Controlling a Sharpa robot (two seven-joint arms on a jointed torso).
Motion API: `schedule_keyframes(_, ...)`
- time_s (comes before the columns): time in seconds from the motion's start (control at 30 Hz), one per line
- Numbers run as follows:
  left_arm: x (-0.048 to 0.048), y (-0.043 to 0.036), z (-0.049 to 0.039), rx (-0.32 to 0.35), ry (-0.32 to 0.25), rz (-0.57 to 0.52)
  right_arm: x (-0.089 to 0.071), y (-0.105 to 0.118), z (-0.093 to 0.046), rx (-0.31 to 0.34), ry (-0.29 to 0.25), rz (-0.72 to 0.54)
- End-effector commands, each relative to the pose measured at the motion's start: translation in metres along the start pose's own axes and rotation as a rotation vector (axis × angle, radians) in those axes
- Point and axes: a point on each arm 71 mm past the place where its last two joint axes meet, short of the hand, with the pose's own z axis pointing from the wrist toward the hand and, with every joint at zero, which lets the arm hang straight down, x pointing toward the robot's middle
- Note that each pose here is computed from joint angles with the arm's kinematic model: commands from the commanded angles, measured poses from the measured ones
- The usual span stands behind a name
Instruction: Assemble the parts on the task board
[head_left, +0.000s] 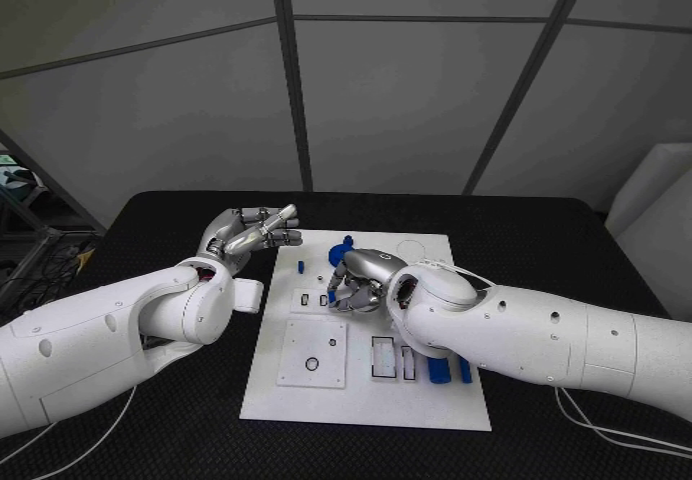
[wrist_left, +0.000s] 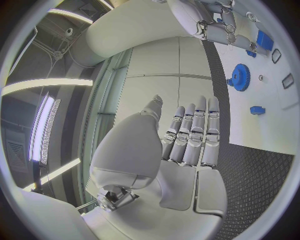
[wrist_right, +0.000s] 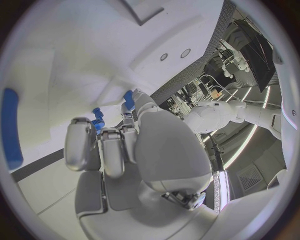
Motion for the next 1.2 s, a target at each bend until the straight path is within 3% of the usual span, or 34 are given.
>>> schedule_keyframes(0.03, 0.0015, -0.0010, 0.0006, 0.001, 0.013, -0.002, 0.0084, -0.0039, -0.0014, 0.029, 0.058, -0.027)
schedule_keyframes(1.2, 0.0022, -0.0004, 0.0013, -0.002, 0.013, -0.002, 0.0078, -0.0032, -0.0005, 0.038, 0.041, -0.022)
